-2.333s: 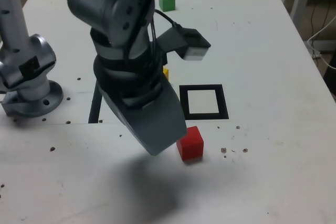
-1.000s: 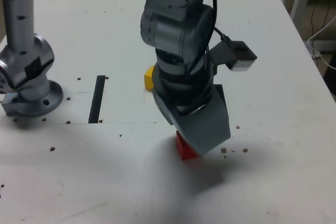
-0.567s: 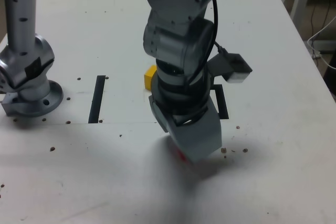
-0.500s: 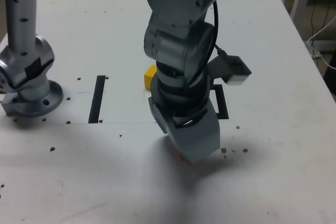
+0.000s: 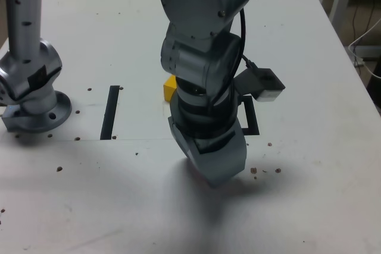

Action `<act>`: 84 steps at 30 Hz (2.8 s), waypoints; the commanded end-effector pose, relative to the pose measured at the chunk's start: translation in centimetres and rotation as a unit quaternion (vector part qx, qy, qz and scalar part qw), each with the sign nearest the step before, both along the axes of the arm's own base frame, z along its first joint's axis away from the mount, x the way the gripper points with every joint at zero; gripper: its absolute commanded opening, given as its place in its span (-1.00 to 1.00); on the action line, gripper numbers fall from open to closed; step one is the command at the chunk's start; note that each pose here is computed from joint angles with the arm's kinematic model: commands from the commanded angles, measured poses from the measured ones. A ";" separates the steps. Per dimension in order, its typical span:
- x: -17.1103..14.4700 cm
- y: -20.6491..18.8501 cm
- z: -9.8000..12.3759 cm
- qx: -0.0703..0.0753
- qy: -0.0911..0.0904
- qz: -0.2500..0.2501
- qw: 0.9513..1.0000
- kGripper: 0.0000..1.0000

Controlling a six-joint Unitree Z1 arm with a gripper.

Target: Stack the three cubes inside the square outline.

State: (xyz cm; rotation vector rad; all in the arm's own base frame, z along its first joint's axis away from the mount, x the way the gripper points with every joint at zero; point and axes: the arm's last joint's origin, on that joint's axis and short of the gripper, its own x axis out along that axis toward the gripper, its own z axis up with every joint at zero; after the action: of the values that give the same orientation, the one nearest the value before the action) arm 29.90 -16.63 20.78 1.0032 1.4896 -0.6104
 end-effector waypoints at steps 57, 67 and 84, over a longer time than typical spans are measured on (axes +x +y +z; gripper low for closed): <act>4.7 13.0 3.0 -0.108 -0.012 0.399 0.911 -0.36; 4.9 14.4 1.4 -0.094 -0.010 0.427 0.899 -0.36; 5.2 14.9 -0.7 -0.091 0.000 0.435 0.896 0.60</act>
State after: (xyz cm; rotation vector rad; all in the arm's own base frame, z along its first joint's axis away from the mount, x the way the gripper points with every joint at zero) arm 35.04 -1.95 20.87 0.1288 1.6298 -0.0898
